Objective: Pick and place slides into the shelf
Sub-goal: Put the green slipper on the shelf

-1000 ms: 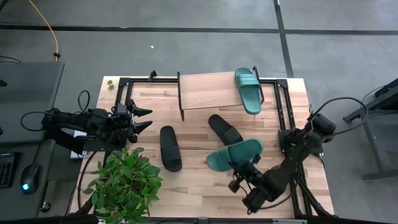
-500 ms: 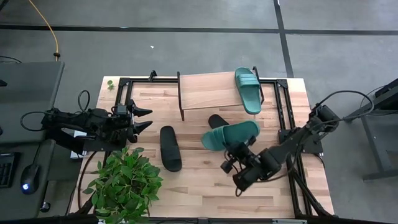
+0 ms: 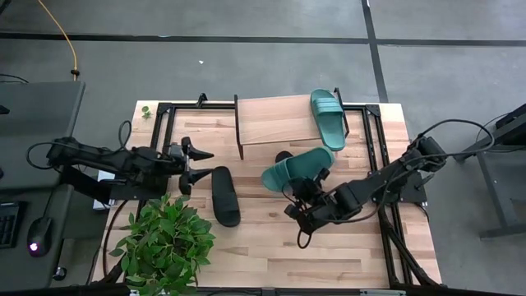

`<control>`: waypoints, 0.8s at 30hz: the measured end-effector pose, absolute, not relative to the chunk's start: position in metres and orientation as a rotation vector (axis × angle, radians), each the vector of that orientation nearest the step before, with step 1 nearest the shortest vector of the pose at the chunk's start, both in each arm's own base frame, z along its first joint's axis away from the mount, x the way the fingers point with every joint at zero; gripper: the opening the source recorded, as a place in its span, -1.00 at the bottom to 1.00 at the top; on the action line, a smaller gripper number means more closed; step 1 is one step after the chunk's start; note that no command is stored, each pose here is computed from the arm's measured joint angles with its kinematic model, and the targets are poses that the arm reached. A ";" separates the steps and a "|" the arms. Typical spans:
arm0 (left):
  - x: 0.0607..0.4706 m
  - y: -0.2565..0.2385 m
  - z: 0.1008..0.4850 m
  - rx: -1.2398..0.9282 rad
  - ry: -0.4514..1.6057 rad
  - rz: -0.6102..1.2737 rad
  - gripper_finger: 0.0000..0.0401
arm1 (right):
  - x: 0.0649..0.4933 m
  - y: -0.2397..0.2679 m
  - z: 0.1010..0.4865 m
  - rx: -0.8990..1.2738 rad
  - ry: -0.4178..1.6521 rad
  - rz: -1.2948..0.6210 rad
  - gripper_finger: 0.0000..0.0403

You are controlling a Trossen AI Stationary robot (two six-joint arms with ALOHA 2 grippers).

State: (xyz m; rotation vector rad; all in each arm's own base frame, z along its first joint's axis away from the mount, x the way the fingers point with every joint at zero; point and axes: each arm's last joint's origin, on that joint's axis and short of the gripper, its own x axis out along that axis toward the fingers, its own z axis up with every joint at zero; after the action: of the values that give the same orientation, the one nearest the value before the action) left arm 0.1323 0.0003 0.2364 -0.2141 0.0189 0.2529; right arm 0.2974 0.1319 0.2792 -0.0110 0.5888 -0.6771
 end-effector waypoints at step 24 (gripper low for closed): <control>0.200 0.017 0.229 -0.295 0.161 0.238 0.25 | 0.302 0.119 0.313 -0.170 0.490 -0.616 -0.93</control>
State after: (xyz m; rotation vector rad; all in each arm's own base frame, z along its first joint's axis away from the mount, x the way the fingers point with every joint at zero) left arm 0.1999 0.0168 0.2290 -0.2954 0.1611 0.2381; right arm 0.3020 0.1189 0.3131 -0.1702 0.4903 -0.6155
